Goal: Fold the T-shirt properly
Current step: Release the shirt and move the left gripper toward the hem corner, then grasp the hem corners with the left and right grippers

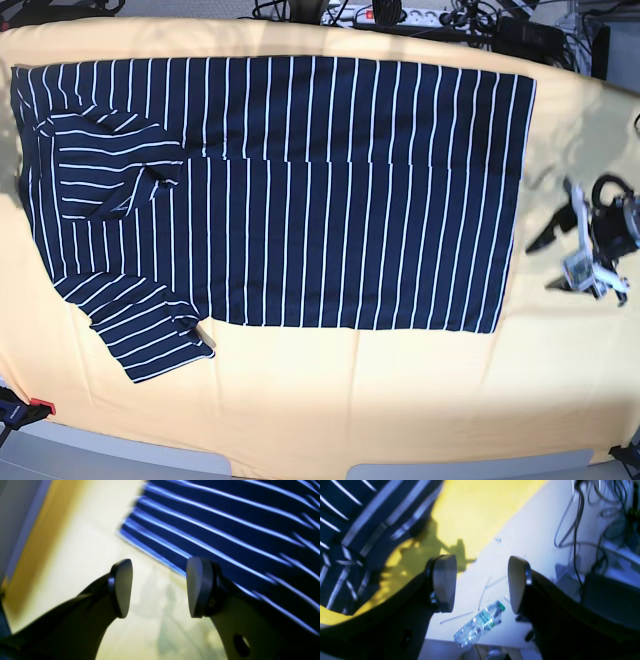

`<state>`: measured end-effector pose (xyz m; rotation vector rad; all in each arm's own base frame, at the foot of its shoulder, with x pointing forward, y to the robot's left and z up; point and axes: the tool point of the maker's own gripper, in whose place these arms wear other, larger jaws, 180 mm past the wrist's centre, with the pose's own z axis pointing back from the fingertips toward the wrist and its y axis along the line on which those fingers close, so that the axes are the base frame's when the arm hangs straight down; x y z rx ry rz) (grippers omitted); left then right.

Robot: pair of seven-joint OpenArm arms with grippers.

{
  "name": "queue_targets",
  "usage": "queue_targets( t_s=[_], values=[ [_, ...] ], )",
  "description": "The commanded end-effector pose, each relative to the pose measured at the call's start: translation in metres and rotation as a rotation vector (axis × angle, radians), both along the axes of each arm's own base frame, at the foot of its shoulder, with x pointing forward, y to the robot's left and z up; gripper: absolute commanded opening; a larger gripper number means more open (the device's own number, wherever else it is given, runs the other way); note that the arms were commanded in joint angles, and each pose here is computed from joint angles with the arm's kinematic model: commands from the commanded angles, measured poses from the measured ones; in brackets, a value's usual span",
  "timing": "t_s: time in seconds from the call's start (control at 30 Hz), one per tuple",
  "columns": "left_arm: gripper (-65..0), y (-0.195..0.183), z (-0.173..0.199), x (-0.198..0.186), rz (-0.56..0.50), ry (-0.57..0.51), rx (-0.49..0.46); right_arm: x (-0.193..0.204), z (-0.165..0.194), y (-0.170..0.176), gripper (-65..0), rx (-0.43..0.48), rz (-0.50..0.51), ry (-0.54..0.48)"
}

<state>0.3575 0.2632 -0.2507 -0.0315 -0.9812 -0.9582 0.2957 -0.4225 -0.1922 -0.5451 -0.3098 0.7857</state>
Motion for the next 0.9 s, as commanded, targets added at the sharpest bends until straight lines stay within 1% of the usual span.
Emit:
queue_targets(
  t_s=[0.0, 0.1, 0.13, 0.2, 0.27, 0.33, 0.4, 0.5, 0.6, 0.67, 0.87],
  values=[
    [-30.3, 0.010, 0.021, 0.019, 0.058, -0.061, -0.044, 0.007, 0.021, -0.009, -30.3, -0.040, -0.001, -0.044],
    [-30.3, 0.023, 0.014, 0.046, 0.181, -0.059, -0.153, 0.010, 0.022, -0.014, -30.3, -0.069, 0.037, -0.042],
    [-30.3, 0.028, 0.010, 0.055, 0.219, -0.058, -0.183, 0.013, 0.023, -0.013, -30.3, -0.067, 0.053, -0.054],
    [-30.3, 0.038, 0.001, 0.071, 0.303, -0.050, -0.258, 0.021, 0.026, -0.013, -30.3, -0.046, 0.050, -0.113],
    [-30.3, 0.048, -0.011, 0.086, 0.396, -0.034, -0.344, 0.028, 0.032, -0.013, -30.3, -0.034, 0.024, -0.179],
    [-30.3, 0.055, -0.025, 0.098, 0.471, -0.010, -0.423, 0.030, 0.034, -0.018, -30.3, -0.059, 0.007, -0.208],
    [-30.3, 0.053, -0.038, 0.106, 0.505, 0.027, -0.505, 0.031, 0.035, -0.021, -30.3, -0.080, -0.006, -0.224],
    [-30.3, 0.040, -0.054, 0.115, 0.520, 0.078, -0.613, 0.032, 0.034, -0.022, -30.3, -0.074, -0.018, -0.237],
    [-30.3, 0.029, -0.071, 0.122, 0.561, 0.106, -0.668, 0.032, 0.034, -0.021, -30.3, -0.072, -0.021, -0.240],
    [-30.3, 0.020, -0.081, 0.124, 0.575, 0.124, -0.685, 0.032, 0.033, -0.021, -30.3, -0.069, -0.021, -0.240],
    [-30.3, -0.017, -0.111, 0.121, 0.550, 0.201, -0.677, 0.032, 0.030, -0.019, -30.3, -0.058, -0.024, -0.241]
  ],
)
